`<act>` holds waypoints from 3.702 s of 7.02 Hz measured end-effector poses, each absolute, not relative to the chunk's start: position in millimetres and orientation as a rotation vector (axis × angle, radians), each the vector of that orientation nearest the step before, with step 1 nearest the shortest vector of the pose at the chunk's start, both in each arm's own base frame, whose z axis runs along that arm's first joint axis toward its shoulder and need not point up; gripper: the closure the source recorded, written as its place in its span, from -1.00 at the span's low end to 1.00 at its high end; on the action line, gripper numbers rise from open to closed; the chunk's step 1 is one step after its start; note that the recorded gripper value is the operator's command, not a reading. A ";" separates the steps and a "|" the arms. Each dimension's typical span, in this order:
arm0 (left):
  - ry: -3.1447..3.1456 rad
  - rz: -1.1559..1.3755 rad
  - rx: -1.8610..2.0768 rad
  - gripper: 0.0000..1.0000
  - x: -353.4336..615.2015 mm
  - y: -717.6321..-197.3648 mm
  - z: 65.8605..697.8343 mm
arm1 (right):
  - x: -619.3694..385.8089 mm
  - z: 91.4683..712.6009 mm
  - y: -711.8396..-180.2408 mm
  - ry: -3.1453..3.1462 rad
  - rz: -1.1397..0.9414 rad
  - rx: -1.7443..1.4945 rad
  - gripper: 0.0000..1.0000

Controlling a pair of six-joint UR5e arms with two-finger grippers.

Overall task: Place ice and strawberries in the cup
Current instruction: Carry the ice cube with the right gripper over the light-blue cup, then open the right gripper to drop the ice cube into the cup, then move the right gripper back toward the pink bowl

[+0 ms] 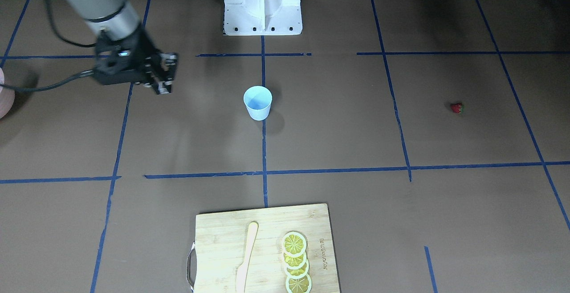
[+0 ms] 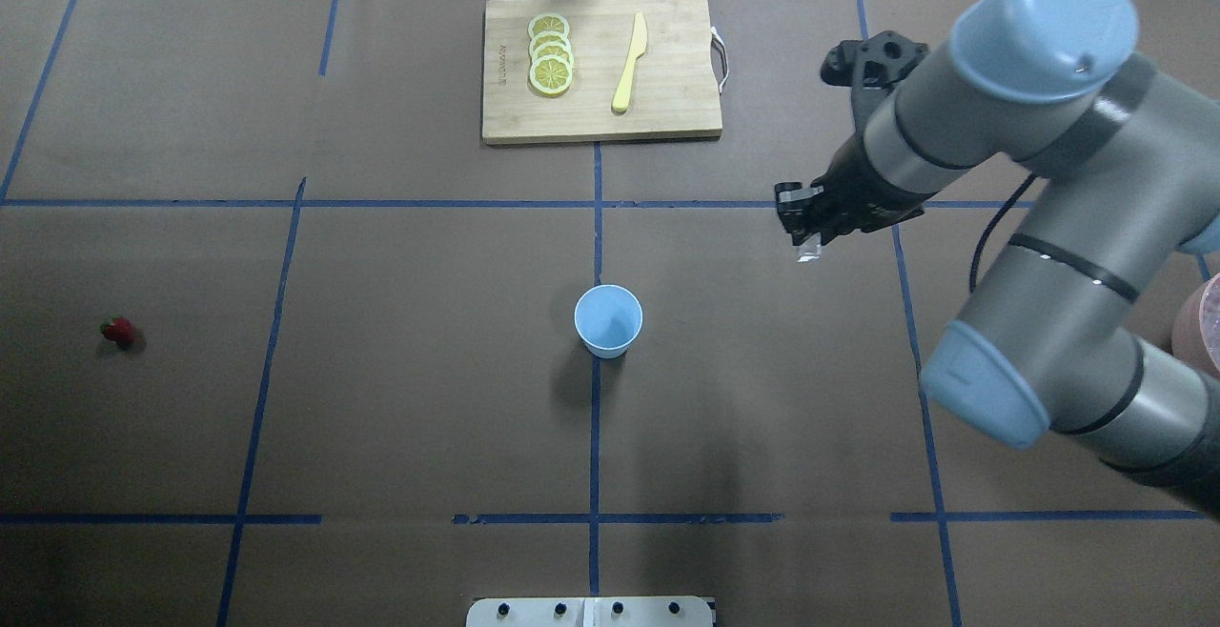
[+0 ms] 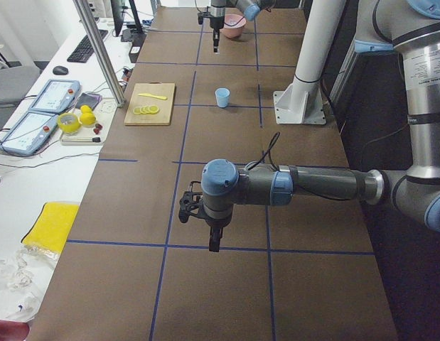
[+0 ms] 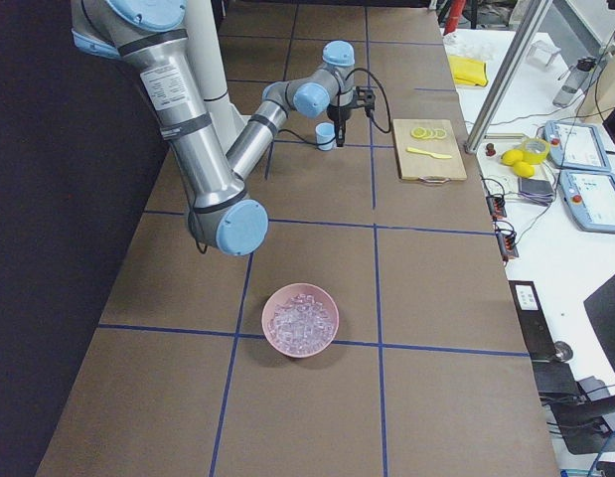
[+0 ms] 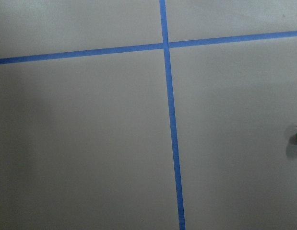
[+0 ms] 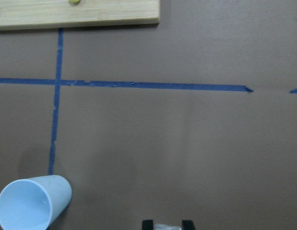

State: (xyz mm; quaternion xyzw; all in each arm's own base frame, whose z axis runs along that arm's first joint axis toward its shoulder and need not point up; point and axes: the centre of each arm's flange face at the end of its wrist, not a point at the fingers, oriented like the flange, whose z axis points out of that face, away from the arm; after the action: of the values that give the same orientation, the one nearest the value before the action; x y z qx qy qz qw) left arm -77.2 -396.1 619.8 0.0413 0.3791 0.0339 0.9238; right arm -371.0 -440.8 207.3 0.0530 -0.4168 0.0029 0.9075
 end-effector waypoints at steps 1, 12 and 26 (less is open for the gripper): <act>0.779 0.070 0.085 -1.00 -77.0 -396.3 619.5 | -407.0 181.1 -427.9 -0.839 0.029 0.111 1.00; 0.780 0.070 0.079 -1.00 -76.4 -395.5 621.1 | -556.4 145.5 -401.0 -0.781 0.116 0.135 -0.98; 0.780 0.070 0.081 -1.00 -76.4 -394.7 620.8 | -114.4 423.4 -499.6 -0.774 -0.473 0.224 -0.98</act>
State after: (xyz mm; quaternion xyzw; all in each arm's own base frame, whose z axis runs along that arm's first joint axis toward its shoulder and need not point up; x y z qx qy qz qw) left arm -76.4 -394.7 620.8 0.0393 0.3802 0.0342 0.9234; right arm -114.4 -499.6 423.4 0.1079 -0.3731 -0.2278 0.8929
